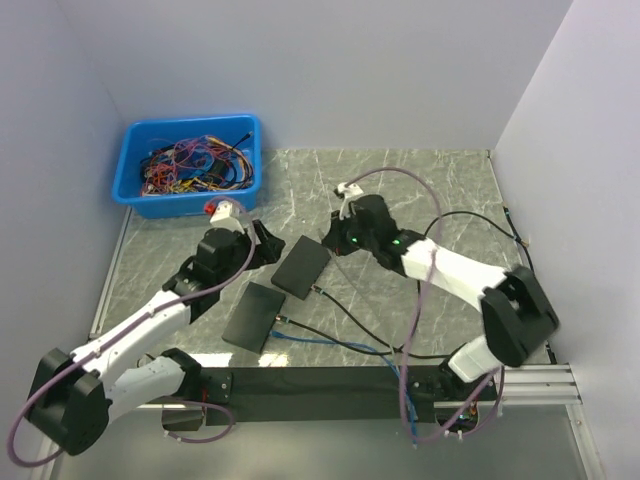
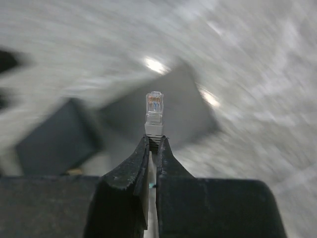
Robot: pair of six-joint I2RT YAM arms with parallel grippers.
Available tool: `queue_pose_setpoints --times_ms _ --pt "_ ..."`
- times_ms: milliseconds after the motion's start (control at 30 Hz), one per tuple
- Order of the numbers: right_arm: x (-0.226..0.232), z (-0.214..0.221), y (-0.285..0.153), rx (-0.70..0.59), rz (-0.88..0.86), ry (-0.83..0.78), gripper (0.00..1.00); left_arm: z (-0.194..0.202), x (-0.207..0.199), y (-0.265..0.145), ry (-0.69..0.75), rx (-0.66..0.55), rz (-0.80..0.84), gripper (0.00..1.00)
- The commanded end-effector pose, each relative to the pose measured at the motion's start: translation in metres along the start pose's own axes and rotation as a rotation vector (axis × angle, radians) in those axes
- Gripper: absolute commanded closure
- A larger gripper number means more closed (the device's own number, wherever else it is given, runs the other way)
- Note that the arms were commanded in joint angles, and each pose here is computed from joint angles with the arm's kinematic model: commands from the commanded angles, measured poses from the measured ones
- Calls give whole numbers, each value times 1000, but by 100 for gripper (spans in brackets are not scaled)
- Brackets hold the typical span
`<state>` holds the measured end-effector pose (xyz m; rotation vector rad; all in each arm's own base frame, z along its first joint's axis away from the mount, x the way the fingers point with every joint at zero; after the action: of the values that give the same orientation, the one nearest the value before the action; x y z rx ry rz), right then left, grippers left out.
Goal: Insert the plug into the switch port
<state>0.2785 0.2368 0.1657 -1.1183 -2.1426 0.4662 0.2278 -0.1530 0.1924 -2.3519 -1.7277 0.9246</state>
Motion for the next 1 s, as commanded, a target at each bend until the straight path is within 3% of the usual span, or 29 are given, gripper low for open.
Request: queue_pose_setpoints --times_ms 0,167,200,233,300,333,633,967 --pt "40 -34 -34 -188 -404 -91 100 -18 -19 -12 -21 -137 195 13" --pt "66 -17 -48 -105 -753 -115 100 -25 -25 -35 -47 -269 322 15" --pt "68 -13 -50 -94 -800 -108 100 -14 -22 -37 -45 -258 356 16" --pt "71 -10 -51 -103 -853 -84 100 -23 -28 -48 -45 -335 425 17" --pt "74 -5 -55 -83 -934 -76 100 -12 -27 -54 -48 -343 494 20" --pt "76 -4 -57 -92 -969 -66 100 -18 -31 -63 -46 -402 543 21" --pt "85 -6 -66 -75 -1119 -47 100 -9 -36 -79 -10 -452 703 32" --pt "87 -3 -66 -61 -1175 -22 100 -7 -43 -81 18 -442 797 39"
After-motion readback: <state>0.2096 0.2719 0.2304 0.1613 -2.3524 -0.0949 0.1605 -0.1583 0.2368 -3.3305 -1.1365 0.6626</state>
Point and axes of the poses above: each gripper's point midway between its finger pads, its own y axis out along the fingers, its own x axis along the line the jaws close on, z = x × y, the point moved 8 cm from there along -y, back along the fingers, and after that the axes turned 8 degrees about y, right-handed, at the moved point
